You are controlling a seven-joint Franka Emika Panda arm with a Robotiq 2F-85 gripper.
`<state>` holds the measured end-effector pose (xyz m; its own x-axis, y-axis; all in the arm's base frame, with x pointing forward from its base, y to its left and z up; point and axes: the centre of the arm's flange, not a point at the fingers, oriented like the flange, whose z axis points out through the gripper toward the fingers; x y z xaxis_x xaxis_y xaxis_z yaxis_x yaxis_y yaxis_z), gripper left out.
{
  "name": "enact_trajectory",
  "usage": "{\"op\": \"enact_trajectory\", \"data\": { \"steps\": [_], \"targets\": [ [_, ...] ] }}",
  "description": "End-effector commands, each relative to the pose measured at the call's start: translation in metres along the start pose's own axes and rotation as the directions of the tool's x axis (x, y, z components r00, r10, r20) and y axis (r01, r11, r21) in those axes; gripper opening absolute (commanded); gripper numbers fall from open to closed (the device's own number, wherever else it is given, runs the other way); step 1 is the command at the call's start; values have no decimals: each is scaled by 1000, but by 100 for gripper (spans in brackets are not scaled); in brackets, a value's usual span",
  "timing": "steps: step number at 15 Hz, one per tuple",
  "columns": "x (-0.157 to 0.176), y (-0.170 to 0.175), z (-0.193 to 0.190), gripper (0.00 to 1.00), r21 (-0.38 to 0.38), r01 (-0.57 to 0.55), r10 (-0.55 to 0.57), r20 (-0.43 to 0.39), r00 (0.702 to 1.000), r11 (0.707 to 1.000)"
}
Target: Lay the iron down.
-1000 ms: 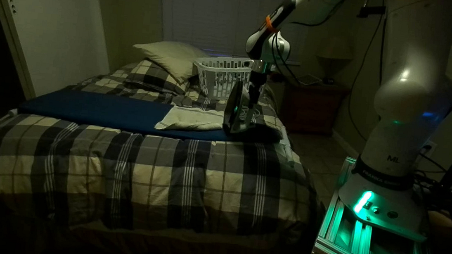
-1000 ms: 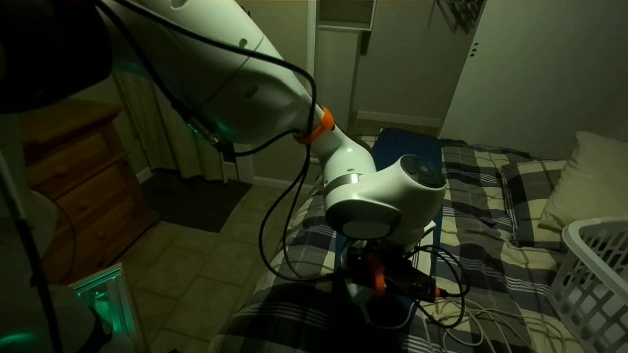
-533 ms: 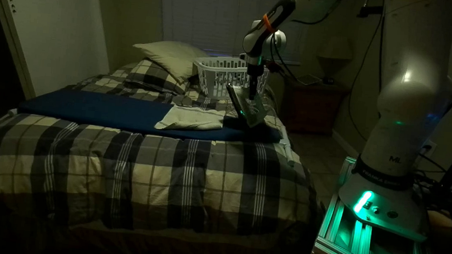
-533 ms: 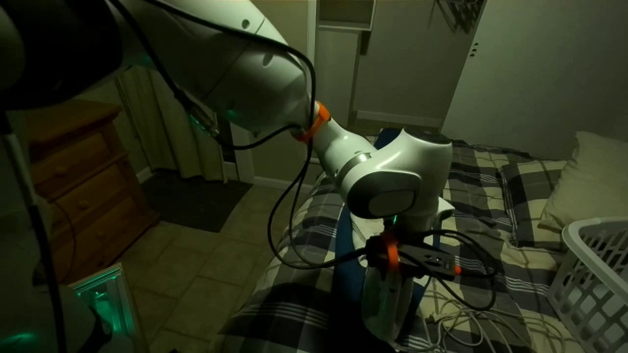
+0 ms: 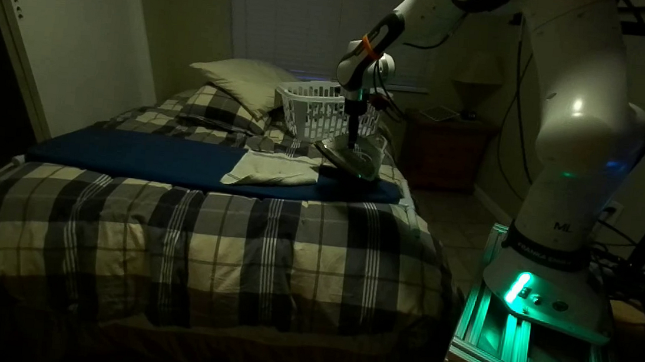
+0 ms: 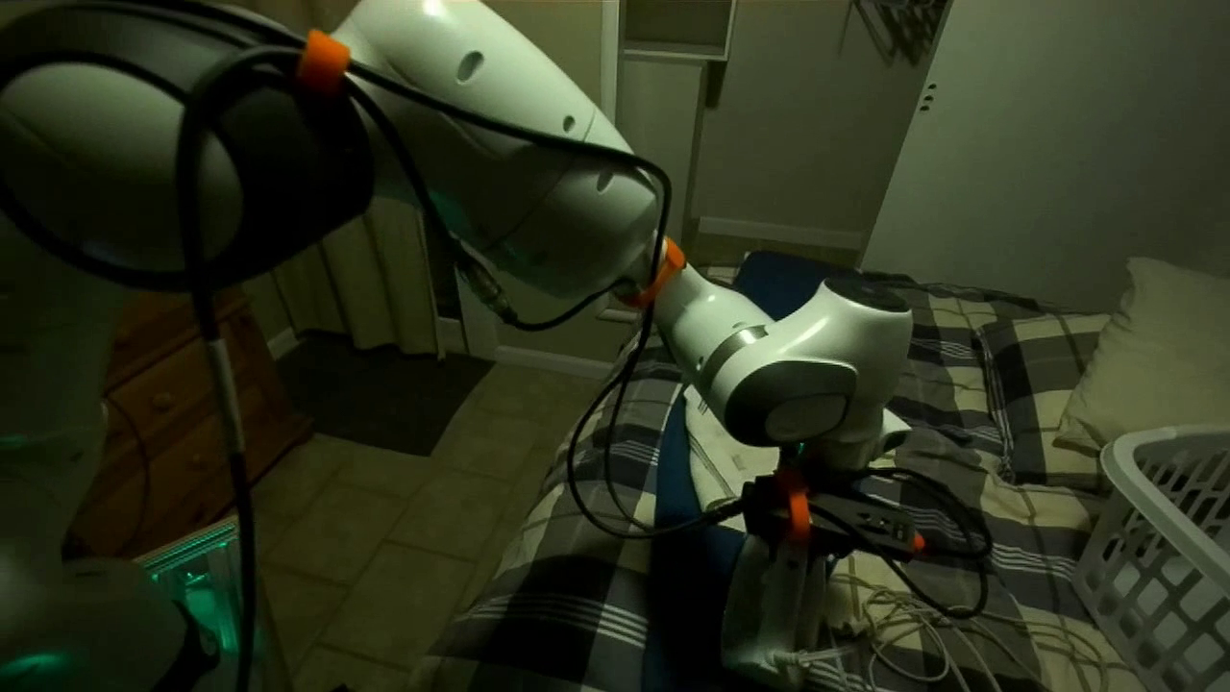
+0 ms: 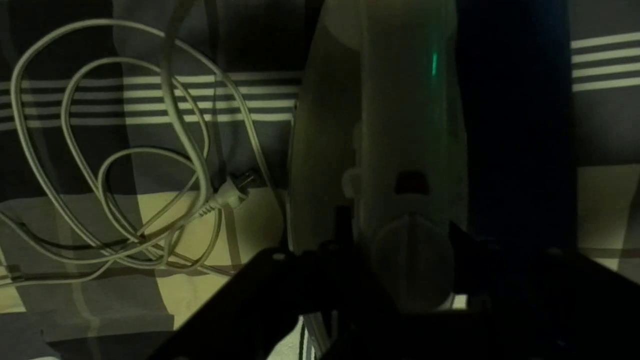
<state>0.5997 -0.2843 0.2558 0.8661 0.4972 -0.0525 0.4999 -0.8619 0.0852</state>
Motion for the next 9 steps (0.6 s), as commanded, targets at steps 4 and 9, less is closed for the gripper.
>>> {"op": "enact_trajectory", "data": {
  "steps": [4, 9],
  "targets": [
    [38, 31, -8, 15, -13, 21, -22, -70, 997, 1000],
    [65, 28, 2, 15, 13, 84, -83, -48, 995, 996]
  ]
}}
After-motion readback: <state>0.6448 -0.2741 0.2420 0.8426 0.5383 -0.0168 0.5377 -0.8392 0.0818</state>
